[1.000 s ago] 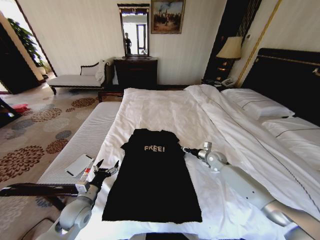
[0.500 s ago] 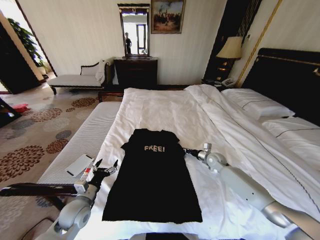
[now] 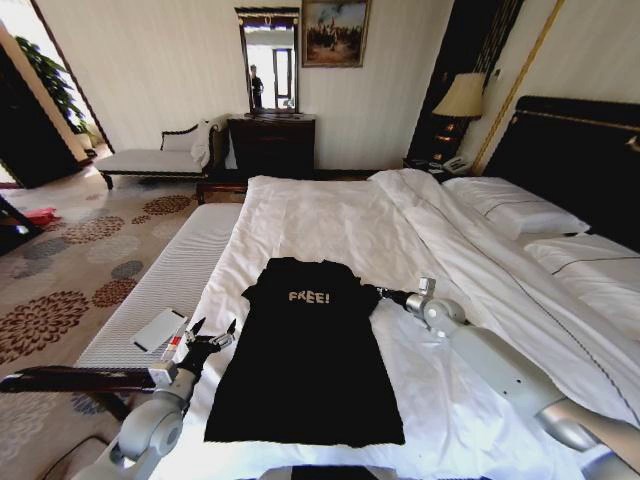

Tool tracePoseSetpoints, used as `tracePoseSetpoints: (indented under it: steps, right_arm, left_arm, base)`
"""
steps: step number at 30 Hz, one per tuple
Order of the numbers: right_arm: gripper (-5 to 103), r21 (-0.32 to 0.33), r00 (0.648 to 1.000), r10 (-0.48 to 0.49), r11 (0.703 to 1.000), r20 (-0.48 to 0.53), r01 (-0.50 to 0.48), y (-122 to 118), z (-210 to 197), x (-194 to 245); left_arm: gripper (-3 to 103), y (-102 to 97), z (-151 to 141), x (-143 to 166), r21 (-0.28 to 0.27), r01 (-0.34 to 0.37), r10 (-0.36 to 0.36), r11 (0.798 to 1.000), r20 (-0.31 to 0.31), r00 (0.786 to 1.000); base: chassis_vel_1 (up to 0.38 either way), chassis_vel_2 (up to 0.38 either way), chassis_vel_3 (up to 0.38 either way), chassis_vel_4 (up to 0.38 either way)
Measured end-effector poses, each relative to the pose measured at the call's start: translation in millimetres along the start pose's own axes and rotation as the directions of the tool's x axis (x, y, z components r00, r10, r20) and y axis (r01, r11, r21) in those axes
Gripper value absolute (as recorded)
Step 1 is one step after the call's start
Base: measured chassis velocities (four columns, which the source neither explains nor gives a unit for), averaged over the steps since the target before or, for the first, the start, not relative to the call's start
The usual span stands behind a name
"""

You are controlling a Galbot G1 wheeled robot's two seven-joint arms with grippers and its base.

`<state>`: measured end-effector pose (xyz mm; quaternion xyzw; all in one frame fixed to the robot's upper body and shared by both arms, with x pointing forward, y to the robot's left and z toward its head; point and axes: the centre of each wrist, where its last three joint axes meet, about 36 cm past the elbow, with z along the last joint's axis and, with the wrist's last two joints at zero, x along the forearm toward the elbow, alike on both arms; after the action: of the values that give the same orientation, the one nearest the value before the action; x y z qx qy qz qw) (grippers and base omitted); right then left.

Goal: Fold the clothes on the bed.

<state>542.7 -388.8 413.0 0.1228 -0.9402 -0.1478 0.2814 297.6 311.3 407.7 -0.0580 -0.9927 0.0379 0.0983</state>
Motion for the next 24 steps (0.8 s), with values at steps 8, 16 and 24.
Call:
tracePoseSetpoints:
  steps: [8,16,24]
  right_arm:
    - [0,0.013,0.998,0.052,0.999,0.036,-0.053,-23.2,-10.8,22.8]
    - [0,0.044,0.998,0.05,0.998,0.041,-0.052,-27.6,-9.3,4.2]
    - [11,-0.031,0.998,0.053,0.998,0.04,-0.052,-15.0,-2.7,10.7]
  left_arm:
    - [100,-1.9,0.9,-3.2,0.005,-0.007,0.007,1.0,0.006,1.0]
    - [100,-2.8,0.5,-0.6,0.003,-0.011,0.011,1.0,0.004,1.0]
    - [100,-2.6,2.0,6.1,0.0,-0.017,0.017,1.0,-0.002,1.0]
  base:
    - [0.0,0.0,0.0,0.0]
    - [0.0,0.0,0.0,0.0]
    - [0.0,0.0,0.0,0.0]
